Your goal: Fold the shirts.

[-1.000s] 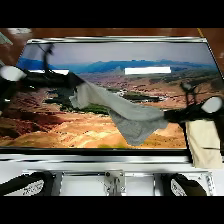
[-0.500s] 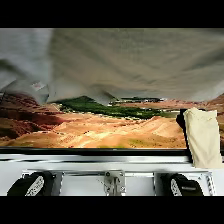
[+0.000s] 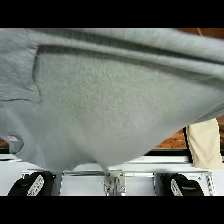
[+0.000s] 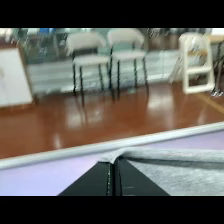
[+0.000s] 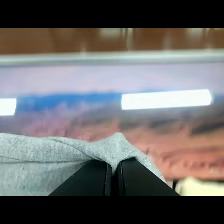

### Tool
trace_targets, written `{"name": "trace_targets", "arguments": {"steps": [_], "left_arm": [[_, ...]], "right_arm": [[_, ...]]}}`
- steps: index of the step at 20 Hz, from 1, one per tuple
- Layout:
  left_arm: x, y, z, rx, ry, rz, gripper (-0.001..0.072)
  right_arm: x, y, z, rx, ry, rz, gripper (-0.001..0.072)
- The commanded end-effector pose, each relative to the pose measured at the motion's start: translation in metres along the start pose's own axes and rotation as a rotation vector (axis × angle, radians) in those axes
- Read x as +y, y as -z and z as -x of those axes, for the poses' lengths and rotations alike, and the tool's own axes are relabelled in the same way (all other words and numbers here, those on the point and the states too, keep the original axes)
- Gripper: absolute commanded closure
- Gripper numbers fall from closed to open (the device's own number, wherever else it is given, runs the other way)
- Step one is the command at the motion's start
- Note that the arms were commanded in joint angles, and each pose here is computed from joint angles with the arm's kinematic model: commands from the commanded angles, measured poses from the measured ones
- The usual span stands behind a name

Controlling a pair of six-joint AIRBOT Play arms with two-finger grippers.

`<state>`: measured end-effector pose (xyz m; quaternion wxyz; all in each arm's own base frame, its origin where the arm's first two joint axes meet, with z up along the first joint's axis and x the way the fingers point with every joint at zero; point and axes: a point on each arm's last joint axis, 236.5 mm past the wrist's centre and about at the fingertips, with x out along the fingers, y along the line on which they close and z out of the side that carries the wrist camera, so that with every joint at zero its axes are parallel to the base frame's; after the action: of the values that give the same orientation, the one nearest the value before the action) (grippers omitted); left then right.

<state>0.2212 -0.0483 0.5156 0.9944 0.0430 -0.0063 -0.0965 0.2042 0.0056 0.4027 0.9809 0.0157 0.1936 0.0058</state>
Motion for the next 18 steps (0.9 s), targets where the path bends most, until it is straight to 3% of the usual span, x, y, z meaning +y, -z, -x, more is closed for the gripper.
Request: {"name": "trace_targets", "arguments": {"steps": [1, 4, 9, 14, 18], "left_arm": [[0.043, 0.054, -0.034, 0.176, -0.105, -0.006, 0.0676], [0.076, 0.114, -0.087, 0.351, -0.127, 0.026, 0.0676], [0.103, 0.230, -0.181, 0.623, -0.058, 0.157, 0.0676], [0.089, 0.350, -0.251, 0.835, 0.079, 0.386, 0.0675], [0.061, 0.452, -0.272, 1.068, 0.123, 0.572, 0.0675]], "right_arm": [[0.000, 0.070, -0.056, 0.385, -0.027, -0.055, 0.0653], [-0.004, 0.119, -0.138, 0.586, -0.045, -0.089, 0.0653], [0.000, 0.179, -0.288, 0.651, -0.100, -0.210, 0.0653], [0.020, 0.220, -0.401, 0.624, -0.181, -0.440, 0.0653], [0.035, 0.268, -0.435, 0.716, -0.214, -0.578, 0.0652]]}}
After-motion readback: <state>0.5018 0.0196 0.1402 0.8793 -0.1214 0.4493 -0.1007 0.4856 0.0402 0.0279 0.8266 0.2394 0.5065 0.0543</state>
